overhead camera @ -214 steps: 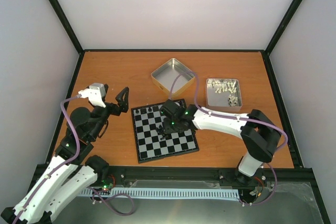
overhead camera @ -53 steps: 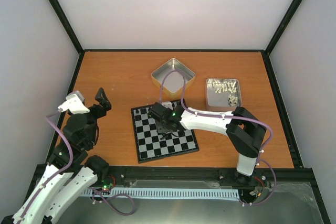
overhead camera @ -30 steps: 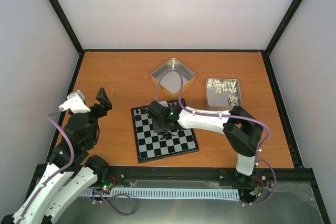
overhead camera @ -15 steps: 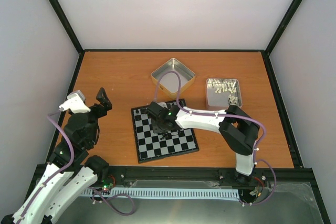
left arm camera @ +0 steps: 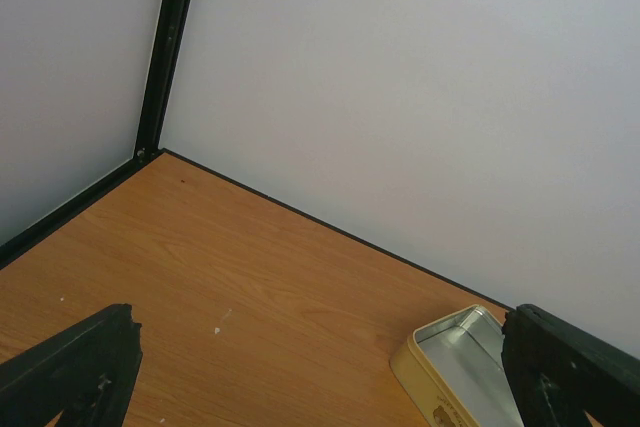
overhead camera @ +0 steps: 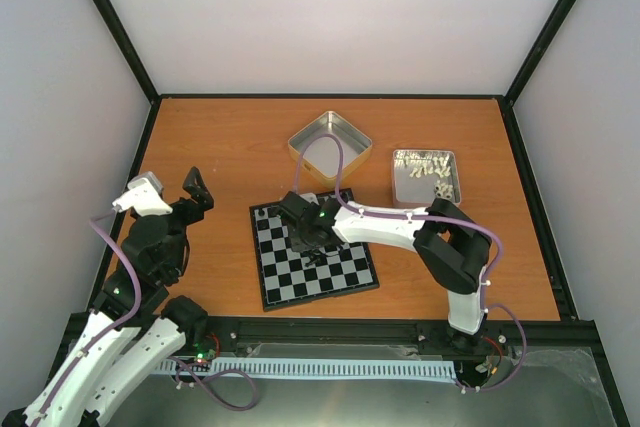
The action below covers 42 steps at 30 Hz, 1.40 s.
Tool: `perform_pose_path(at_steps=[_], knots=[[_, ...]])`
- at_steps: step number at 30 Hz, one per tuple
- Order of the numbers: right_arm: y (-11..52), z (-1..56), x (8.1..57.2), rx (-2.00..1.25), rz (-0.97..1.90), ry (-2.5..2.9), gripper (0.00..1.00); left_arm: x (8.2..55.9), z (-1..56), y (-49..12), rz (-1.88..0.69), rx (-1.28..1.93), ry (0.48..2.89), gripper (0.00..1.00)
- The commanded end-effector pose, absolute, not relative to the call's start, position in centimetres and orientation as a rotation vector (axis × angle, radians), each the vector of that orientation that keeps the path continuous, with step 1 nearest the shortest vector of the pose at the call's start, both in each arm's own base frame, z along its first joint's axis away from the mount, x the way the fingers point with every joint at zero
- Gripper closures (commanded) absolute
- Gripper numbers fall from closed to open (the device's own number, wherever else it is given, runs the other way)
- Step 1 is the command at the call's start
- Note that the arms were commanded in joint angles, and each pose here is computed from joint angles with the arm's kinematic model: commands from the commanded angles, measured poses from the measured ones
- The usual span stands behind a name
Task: Set up the chess pieces on the board
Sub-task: Pick up the chess piece from the chessboard, then place the chess piece on the chessboard.
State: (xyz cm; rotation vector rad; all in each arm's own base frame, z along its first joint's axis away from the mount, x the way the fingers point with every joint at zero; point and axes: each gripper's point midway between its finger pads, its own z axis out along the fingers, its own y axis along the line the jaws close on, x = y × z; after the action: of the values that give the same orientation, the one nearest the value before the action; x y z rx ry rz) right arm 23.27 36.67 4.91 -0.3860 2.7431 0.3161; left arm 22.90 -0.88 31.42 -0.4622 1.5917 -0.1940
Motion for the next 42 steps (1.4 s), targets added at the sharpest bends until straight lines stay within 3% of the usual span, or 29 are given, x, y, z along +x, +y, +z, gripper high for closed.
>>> perform_pose_path(at_steps=[1, 21, 42], knots=[[37.2, 5.3, 24.0, -0.393, 0.313, 2.720, 0.90, 22.7, 32.6, -0.6, -0.196, -0.467, 1.563, 0.00], [42.7, 8.0, 26.6, -0.396, 0.565, 2.631, 0.91, 22.6, 32.7, -0.5, -0.197, -0.467, 1.562, 0.00], [44.2, 6.2, 28.5, -0.409, 0.483, 2.636, 0.91, 22.7, 32.6, -0.6, -0.196, -0.466, 1.565, 0.00]])
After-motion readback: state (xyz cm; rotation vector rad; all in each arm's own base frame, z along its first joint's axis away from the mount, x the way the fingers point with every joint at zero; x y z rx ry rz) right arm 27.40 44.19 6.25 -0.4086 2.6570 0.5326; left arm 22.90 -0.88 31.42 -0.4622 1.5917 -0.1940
